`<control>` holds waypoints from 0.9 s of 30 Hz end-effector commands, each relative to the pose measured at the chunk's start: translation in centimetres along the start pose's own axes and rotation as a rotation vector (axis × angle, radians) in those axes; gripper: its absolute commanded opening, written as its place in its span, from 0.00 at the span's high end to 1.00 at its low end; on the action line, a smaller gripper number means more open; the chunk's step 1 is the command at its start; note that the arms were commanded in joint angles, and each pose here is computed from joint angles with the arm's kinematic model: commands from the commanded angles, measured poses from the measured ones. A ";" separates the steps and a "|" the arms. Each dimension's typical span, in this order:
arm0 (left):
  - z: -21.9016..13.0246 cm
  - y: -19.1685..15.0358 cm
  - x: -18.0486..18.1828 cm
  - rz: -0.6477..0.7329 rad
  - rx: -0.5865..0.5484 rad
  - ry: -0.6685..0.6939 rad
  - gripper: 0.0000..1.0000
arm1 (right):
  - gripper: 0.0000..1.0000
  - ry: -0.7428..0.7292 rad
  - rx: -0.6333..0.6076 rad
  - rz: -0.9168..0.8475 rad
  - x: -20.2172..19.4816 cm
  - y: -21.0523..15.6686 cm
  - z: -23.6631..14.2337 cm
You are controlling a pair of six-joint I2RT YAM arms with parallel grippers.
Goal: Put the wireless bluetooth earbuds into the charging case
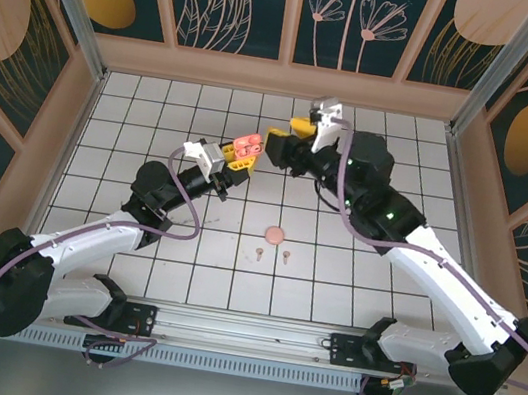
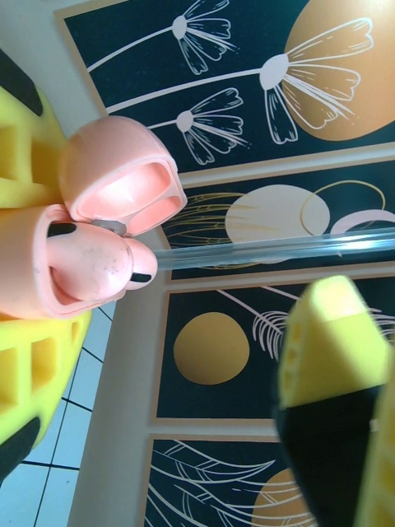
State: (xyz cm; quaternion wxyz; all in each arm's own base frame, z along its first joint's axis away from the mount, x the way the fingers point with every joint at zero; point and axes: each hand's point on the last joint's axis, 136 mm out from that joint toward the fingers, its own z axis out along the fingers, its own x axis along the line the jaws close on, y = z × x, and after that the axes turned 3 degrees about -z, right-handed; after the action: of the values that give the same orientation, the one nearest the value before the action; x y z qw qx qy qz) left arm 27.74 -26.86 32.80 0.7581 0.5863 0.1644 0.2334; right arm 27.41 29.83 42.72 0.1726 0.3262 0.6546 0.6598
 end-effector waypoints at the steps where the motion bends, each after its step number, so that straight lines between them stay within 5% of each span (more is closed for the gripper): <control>1: 0.1 0.9 -0.3 0.039 -0.033 -0.014 1.00 | 0.42 0.019 0.047 0.047 -0.2 0.7 1.0; 7: 0.2 -0.5 -1.0 0.070 0.020 -0.060 1.00 | 0.80 -0.004 0.239 0.067 -1.6 -0.6 4.9; 10: 0.4 -0.9 -1.3 0.078 0.039 -0.080 1.00 | 0.91 0.010 0.327 0.076 -1.6 -1.7 6.6; 27: 1.2 -1.1 -1.0 0.076 0.037 -0.084 1.00 | 1.00 0.045 0.647 0.140 -1.4 -9.3 7.0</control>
State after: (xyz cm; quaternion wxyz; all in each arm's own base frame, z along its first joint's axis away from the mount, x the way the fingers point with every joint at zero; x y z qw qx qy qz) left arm 27.79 -28.25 29.93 0.7296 0.6323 0.1376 0.2212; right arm 33.00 35.72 34.22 0.0234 0.3968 0.7928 0.4620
